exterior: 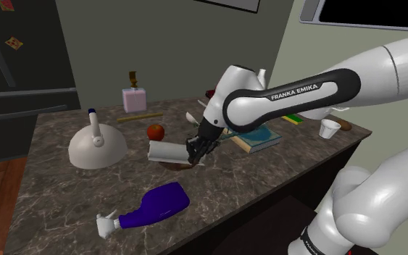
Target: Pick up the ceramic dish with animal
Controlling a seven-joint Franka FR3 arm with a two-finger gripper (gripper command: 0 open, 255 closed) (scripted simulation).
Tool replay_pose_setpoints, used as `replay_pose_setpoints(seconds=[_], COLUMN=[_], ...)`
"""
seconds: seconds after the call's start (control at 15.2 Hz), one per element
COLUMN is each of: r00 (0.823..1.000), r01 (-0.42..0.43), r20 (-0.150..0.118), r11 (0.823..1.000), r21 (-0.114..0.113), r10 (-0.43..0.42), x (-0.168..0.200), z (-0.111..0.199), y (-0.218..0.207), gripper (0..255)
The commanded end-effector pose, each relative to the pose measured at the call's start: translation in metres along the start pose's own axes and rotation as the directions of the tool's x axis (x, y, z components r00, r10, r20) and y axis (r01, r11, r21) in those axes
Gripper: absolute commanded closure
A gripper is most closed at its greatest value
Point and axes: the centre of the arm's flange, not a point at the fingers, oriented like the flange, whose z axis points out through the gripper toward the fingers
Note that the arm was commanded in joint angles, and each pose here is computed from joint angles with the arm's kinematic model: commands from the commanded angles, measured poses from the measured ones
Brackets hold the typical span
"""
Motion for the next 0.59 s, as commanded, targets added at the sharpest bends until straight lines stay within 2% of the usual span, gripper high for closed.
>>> replay_pose_setpoints(seconds=[0.0, 0.4, 0.53], r00=[1.0, 1.0, 1.0], r01=[0.0, 0.0, 0.0], r20=[0.0, 0.0, 0.0], r11=[1.0, 1.0, 1.0], r21=[0.0, 0.0, 0.0], r10=[0.0, 0.0, 0.0], x=[0.002, 0.007, 0.007], z=[-0.011, -0.041, -0.042], y=[-0.004, -0.013, -0.013], gripper=[255, 255, 255])
